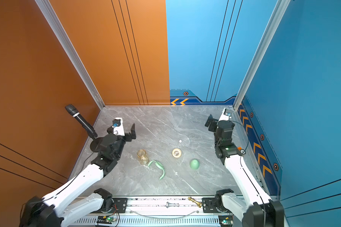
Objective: Assemble the baby bottles
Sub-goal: Pick up the baby bottle from the center of the board.
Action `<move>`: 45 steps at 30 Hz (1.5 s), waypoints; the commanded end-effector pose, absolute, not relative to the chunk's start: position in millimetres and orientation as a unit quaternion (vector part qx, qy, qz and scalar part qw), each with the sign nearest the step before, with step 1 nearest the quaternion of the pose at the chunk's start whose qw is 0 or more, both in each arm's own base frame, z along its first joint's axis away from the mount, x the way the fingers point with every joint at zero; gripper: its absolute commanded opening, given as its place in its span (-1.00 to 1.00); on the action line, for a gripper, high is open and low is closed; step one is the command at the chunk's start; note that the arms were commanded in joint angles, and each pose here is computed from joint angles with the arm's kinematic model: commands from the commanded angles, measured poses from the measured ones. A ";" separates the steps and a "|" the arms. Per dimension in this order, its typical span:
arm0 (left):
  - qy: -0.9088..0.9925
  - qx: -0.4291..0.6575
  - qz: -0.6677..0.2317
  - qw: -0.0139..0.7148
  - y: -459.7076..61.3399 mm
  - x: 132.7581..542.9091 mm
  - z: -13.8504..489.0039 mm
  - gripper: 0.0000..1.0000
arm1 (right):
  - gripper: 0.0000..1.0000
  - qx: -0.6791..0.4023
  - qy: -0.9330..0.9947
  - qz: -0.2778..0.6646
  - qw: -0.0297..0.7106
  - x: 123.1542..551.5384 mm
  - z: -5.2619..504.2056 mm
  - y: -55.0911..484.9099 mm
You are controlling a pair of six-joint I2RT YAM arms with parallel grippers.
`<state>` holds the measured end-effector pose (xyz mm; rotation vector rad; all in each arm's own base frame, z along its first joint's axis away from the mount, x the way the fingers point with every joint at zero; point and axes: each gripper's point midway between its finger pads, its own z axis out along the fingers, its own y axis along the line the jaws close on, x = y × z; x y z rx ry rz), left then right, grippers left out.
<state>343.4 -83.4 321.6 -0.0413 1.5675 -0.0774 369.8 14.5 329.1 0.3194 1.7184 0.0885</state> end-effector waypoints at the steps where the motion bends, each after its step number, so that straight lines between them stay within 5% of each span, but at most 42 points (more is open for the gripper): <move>1: 0.777 -0.048 -0.129 0.614 -100.3 319.9 300.6 0.95 | 0.99 0.110 0.894 0.117 0.419 319.2 251.9 64.8; 5: 0.792 0.002 -0.137 0.595 -127.0 299.2 268.3 0.95 | 0.99 -0.008 0.947 0.146 0.284 288.0 226.0 138.3; 10: 0.764 0.088 -0.144 0.622 -157.3 267.7 241.7 0.95 | 0.99 -0.140 0.948 0.168 0.230 267.3 217.8 241.8; 16: 0.729 0.005 -0.134 0.671 -122.5 241.4 233.0 0.95 | 0.99 -0.261 0.922 0.181 0.221 251.0 196.8 324.4; 23: 0.789 -0.101 -0.069 0.602 -71.5 232.6 195.8 0.95 | 0.99 -0.331 0.871 0.249 0.265 236.1 190.5 360.2; 29: 0.746 -0.246 -0.022 0.618 -4.7 208.2 245.8 0.95 | 0.99 -0.380 0.870 0.221 0.221 214.5 162.7 395.2; 35: 0.726 -0.238 -0.039 0.644 5.6 198.9 290.8 0.95 | 0.99 -0.381 0.885 0.162 0.214 217.7 139.4 425.9; 45: 0.740 -0.200 -0.059 0.639 -10.3 203.6 290.4 0.95 | 0.92 -0.363 0.905 0.054 0.217 258.8 97.7 440.5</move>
